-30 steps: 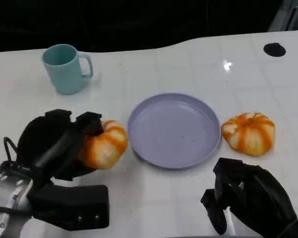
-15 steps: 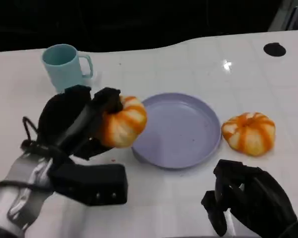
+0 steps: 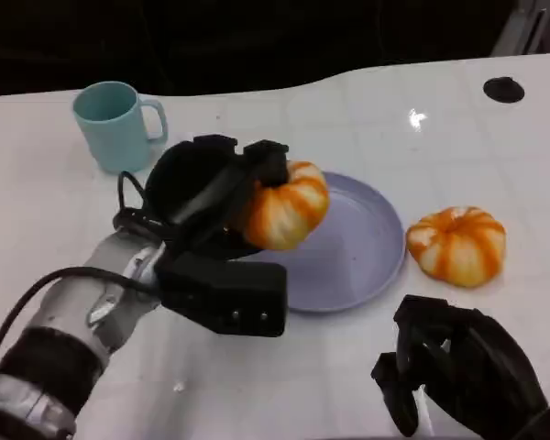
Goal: Grasp the bread from the table and place it into the plate.
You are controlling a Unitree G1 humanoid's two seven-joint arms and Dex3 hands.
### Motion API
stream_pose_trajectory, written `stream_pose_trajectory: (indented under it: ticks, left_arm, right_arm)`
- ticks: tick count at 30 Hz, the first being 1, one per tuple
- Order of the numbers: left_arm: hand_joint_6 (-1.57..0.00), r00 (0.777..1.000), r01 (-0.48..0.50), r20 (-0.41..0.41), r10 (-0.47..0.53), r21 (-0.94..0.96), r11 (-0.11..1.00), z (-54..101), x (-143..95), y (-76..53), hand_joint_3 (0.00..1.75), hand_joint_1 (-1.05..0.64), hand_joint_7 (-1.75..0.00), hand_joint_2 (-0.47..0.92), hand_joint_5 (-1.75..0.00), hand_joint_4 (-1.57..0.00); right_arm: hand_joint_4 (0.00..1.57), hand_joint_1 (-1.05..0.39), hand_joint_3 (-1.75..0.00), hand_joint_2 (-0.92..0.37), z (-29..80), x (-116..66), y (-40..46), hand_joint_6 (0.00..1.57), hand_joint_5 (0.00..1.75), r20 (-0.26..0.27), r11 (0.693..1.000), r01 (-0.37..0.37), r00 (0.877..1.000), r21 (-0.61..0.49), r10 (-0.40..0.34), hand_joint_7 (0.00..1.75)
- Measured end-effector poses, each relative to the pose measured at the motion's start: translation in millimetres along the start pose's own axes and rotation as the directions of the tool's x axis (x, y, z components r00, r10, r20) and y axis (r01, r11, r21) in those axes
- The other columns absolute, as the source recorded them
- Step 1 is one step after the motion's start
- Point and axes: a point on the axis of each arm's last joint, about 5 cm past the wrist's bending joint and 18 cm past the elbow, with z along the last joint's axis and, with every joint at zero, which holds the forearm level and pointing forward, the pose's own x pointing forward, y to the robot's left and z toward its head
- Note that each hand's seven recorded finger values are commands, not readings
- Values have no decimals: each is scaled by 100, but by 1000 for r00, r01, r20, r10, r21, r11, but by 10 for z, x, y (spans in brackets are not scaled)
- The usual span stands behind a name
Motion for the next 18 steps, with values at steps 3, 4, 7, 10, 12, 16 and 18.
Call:
stream_pose_trajectory:
  ticks: [3, 4, 7, 10, 12, 16, 18]
  left_arm:
    - [-73, 1000, 26, 14, -26, -15, 1000, 32, 66, -44, 112, -25, -175, 47, -175, -93]
    - [-72, 999, 36, 17, -35, -25, 999, 43, 84, -63, 113, -24, -175, 49, -175, -92]
    - [-71, 998, 64, 15, -63, -63, 996, 82, 141, -87, 113, -21, -162, 51, -175, -83]
    - [-82, 995, 101, 17, -100, -90, 991, 110, 189, -79, 75, -22, -80, 65, -158, -73]
    - [-80, 994, 113, 20, -111, -101, 988, 125, 211, -75, 38, -29, -29, 83, -133, -63]
    - [-54, 981, 193, 13, -193, -48, 980, 140, 222, -98, 25, -44, -2, 92, -56, -47]
    - [-42, 969, 245, -16, -245, 10, 969, 142, 229, -112, 28, -55, 0, 92, -37, -40]
  right_arm:
    - [121, -97, -32, -92, 0, 1, 0, 106, 162, -1, 1000, -7, 1000, -1, 7, 147]
    - [121, -97, -32, -92, 0, -1, 0, 106, 163, -2, 1000, -8, 1000, -1, 8, 147]
    - [121, -97, -33, -92, -2, -3, 6, 105, 163, -4, 1000, -9, 1000, -2, 9, 147]
    - [121, -97, -33, -92, -7, -8, 13, 104, 163, -7, 1000, -9, 1000, -4, 9, 147]
    - [121, -97, -31, -92, -9, -14, 15, 105, 163, -7, 1000, -8, 1000, -2, 8, 147]
    - [121, -97, -31, -92, -7, -31, 24, 106, 163, -4, 1000, -7, 1000, 1, 7, 147]
    - [122, -97, -31, -92, 3, -35, 30, 106, 164, 0, 1000, -8, 1000, -1, 8, 148]
